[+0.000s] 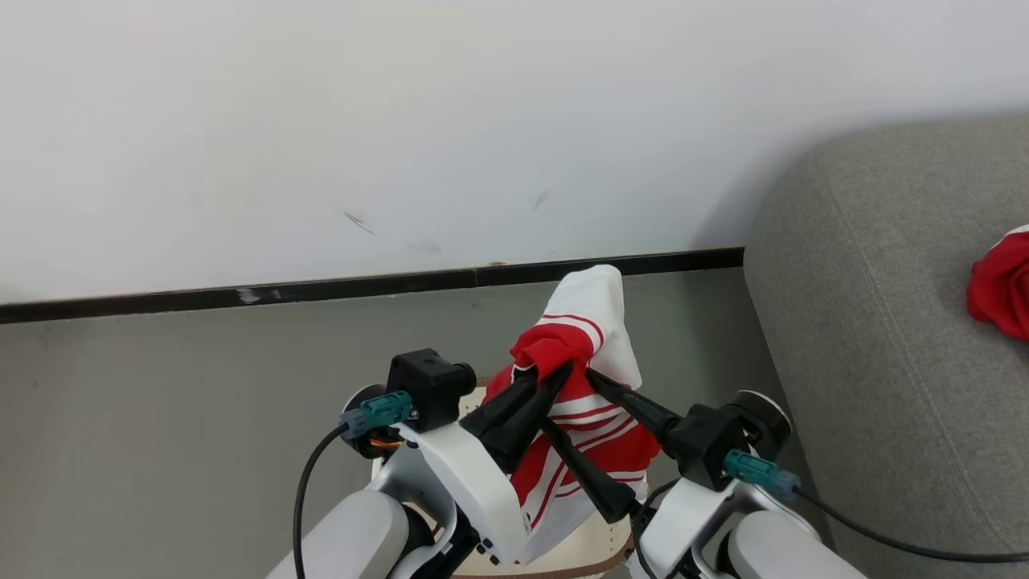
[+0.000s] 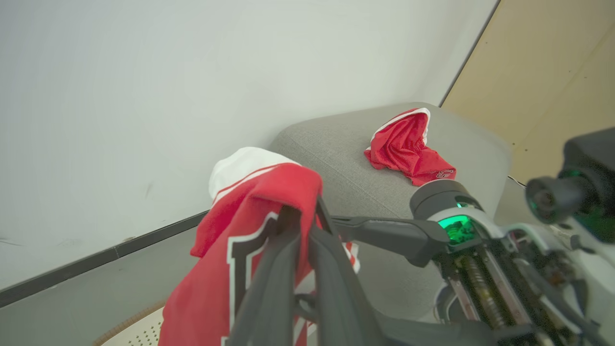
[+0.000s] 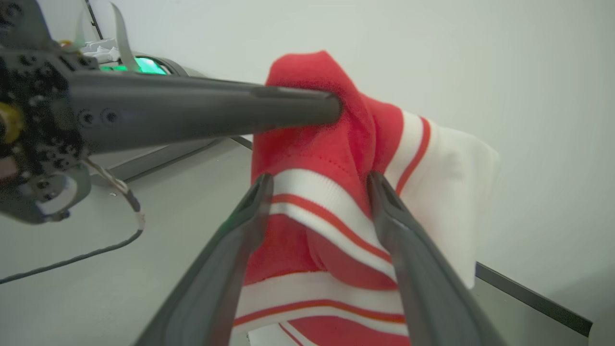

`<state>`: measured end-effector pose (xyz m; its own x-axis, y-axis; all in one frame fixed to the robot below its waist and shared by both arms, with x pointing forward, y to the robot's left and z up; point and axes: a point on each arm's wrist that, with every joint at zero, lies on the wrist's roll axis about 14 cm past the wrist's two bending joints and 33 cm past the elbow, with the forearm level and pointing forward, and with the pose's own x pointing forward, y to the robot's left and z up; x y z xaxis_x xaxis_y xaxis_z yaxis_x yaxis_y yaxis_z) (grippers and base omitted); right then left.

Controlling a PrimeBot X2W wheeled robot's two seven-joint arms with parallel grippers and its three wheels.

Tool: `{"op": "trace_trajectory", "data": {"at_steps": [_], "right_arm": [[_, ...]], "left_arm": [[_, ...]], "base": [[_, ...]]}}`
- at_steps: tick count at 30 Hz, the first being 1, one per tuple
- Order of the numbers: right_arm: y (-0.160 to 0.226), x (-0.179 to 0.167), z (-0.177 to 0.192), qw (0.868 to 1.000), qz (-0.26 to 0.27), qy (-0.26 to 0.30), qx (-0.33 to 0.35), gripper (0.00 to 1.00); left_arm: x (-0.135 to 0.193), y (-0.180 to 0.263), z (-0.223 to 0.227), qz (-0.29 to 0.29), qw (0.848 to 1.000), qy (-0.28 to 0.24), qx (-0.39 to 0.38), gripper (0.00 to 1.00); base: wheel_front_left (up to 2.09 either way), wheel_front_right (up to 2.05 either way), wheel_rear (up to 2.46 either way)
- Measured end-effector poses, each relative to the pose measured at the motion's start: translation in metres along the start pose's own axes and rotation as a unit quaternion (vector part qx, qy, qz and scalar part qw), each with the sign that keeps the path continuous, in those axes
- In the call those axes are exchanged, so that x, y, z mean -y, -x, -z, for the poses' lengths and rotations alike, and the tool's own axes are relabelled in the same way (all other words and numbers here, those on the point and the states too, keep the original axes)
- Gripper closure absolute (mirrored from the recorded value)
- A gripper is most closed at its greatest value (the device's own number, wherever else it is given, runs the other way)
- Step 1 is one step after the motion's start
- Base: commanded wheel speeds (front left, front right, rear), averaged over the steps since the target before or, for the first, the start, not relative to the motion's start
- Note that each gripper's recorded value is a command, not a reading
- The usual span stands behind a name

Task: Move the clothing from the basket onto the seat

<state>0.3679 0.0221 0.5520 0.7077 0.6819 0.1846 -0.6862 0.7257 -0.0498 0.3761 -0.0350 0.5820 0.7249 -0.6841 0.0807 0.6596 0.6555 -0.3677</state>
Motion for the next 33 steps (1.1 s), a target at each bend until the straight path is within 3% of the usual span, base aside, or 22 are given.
{"op": "trace_trajectory", "data": {"at_steps": [2,3,5,6,13,15,17,19,20,33], "right_arm": [[0.001,-0.001,0.001,1.000,0.000,-0.001,-0.001,0.00],[0.002,-0.002,0.001,1.000,-0.001,-0.001,-0.002,0.36],[0.003,-0.004,0.002,1.000,-0.001,-0.003,-0.004,0.86],[0.003,-0.005,0.002,1.000,-0.002,-0.004,-0.004,1.00],[0.004,-0.002,0.003,1.000,0.003,-0.006,-0.004,1.00],[0.004,0.000,0.002,1.000,0.007,-0.010,-0.003,1.00],[0.005,0.003,0.003,1.000,0.013,-0.012,-0.003,1.00],[0.007,0.007,0.003,1.000,0.020,-0.013,-0.004,1.00],[0.008,0.009,0.003,1.000,0.024,-0.014,-0.003,1.00],[0.019,0.041,-0.003,0.998,0.069,-0.001,0.003,1.00]], "left_arm": [[0.003,0.001,0.000,0.004,1.000,0.002,-0.001,1.00],[0.006,0.002,0.000,0.007,1.000,0.005,-0.001,1.00],[0.009,0.004,-0.002,0.011,1.000,0.013,-0.001,1.00],[0.010,0.005,-0.003,0.013,1.000,0.016,0.000,1.00],[0.015,0.006,-0.003,0.021,0.999,0.027,-0.006,1.00],[0.013,0.007,-0.004,0.018,1.000,0.025,-0.005,0.89],[0.011,0.009,-0.003,0.014,1.000,0.027,-0.006,0.62],[0.010,0.010,-0.003,0.012,1.000,0.027,-0.006,0.14],[0.009,0.010,-0.003,0.008,1.000,0.026,-0.005,0.00],[0.004,0.017,-0.005,-0.001,1.000,0.013,0.012,0.00]], "base": [[0.00,0.00,0.00],[0.00,0.00,0.00],[0.00,0.00,0.00],[0.00,0.00,0.00],[0.00,0.00,0.00],[0.00,0.00,0.00],[0.00,0.00,0.00],[0.00,0.00,0.00],[0.00,0.00,0.00],[0.00,0.00,0.00]]}}
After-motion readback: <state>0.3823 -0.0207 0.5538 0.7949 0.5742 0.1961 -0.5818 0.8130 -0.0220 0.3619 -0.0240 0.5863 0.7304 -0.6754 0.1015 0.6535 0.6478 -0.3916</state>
